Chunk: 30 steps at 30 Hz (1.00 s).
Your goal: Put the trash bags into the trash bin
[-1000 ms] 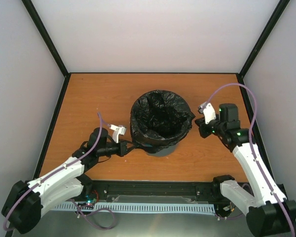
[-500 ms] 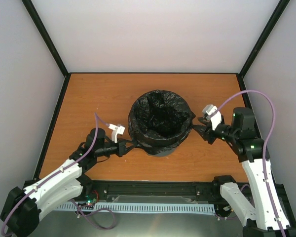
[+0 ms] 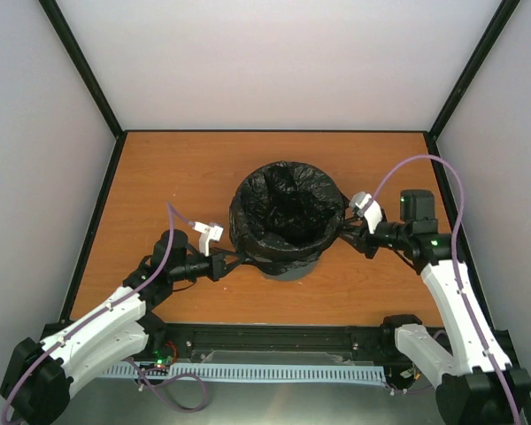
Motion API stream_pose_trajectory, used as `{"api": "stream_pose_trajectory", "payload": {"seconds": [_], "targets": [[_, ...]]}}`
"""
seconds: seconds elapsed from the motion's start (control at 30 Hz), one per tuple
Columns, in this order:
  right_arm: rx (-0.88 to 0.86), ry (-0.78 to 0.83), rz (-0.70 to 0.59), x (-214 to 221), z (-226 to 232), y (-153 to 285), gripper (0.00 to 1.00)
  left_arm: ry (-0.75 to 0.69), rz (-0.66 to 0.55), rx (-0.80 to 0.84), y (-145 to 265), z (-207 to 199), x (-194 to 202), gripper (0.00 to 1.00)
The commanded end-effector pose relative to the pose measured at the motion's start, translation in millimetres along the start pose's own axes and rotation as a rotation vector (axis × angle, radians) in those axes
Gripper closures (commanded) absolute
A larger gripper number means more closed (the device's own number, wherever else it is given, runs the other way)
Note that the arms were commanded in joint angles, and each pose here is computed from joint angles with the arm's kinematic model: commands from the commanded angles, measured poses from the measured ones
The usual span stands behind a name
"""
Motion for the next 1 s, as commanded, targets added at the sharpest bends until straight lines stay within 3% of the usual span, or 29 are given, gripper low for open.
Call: {"api": "stream_pose_trajectory", "payload": {"seconds": [0.0,0.2,0.5,0.67,0.8,0.97], "targets": [[-0.011,0.001,0.064,21.1,-16.2,-21.8,0.69,-0.033,-0.026,0.001,1.8,-7.4,-12.5,0.99],[0.011,-0.001,0.109,27.0,-16.3,-21.1,0.69,-0.033,-0.025,-0.010,1.9,-7.6,-14.3,0.99],[0.241,0.084,0.036,7.9,7.1,23.1,0.70,-0.040,-0.031,-0.007,4.4,-9.9,-15.2,0.99],[0.180,0.088,-0.019,-8.9,15.7,31.0,0.68,-0.046,-0.034,-0.007,6.1,-11.5,-15.9,0.99],[0.072,0.071,-0.047,-9.3,9.1,15.8,0.57,-0.046,-0.036,-0.009,6.1,-11.4,-16.3,0.99],[0.004,-0.033,0.044,13.7,-21.6,-26.0,0.60,-0.046,-0.031,-0.012,4.8,-10.3,-16.2,0.99]]}}
Point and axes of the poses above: each gripper's point midway between its finger pads, its own y axis back along the fingers, its own z axis along the line the jaws close on, x = y × z, the point moved 10 cm from there along y, back along the fingers, and after that the axes turned 9 degrees about -y, right-handed, at the moved point
